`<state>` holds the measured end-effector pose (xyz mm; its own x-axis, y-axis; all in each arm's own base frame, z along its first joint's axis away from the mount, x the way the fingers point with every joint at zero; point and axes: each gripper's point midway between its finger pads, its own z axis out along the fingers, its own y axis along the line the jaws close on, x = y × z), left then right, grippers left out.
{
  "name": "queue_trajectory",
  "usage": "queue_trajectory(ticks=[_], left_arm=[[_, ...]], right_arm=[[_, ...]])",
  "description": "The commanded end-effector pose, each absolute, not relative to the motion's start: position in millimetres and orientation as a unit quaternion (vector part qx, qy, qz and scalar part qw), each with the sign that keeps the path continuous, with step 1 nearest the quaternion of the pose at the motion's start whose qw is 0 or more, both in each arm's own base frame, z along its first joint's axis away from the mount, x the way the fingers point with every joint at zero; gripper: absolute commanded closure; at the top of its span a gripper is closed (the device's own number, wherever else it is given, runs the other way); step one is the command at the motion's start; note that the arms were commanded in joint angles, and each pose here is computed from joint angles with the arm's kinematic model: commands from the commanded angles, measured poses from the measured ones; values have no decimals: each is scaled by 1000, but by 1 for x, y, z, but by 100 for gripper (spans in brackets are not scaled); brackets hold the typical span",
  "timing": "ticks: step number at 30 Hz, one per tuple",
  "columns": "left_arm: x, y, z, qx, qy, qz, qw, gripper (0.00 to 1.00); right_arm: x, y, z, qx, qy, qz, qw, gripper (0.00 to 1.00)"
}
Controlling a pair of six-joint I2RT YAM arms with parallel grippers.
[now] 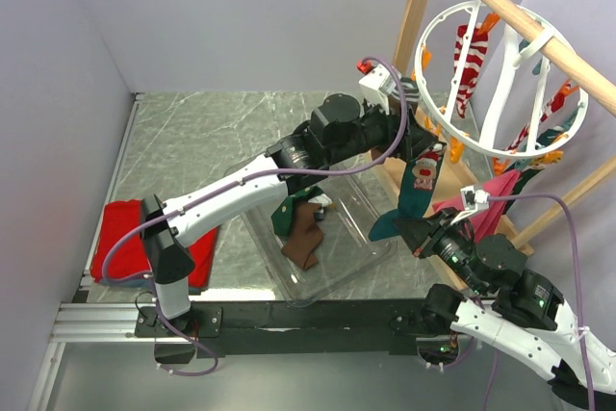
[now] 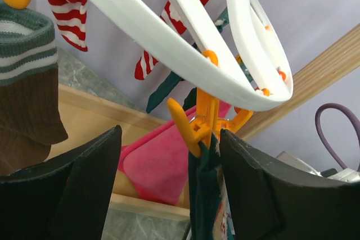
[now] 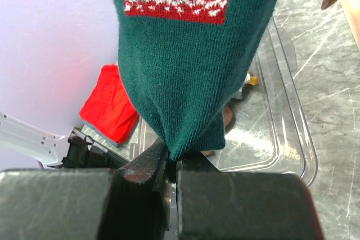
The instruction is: Remove the socks clipped to the hanger
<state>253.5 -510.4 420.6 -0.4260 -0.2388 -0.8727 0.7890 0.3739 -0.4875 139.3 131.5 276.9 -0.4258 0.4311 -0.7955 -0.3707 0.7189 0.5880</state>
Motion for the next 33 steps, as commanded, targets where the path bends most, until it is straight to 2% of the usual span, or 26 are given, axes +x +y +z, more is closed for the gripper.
queue_trajectory(ticks=[1, 8, 16, 25, 26, 27, 31, 33], left_arm=[[255, -510, 459, 196, 631, -537, 524, 25], [261, -519, 457, 187, 626, -543, 528, 24], [266, -523, 462, 180, 618, -545, 537, 38], [260, -523, 466, 197, 605, -551, 540, 71], [260, -522, 466, 198, 605, -549, 541, 88], [260, -521, 465, 199, 606, -547, 542, 92], [259, -519, 464, 202, 605, -545, 544, 99], [255, -519, 463, 205, 605, -551, 537, 96]], right_arm=[[142, 138, 277, 13, 757, 375, 535, 100], [142, 140, 276, 14, 759, 376, 532, 100], [142, 142, 271, 15, 761, 378, 527, 100], [139, 145, 252, 17, 774, 379, 507, 100], [136, 148, 247, 14, 777, 384, 498, 100], [134, 149, 246, 16, 775, 394, 494, 100], [129, 155, 229, 23, 787, 403, 467, 100], [129, 155, 225, 24, 788, 403, 464, 100]])
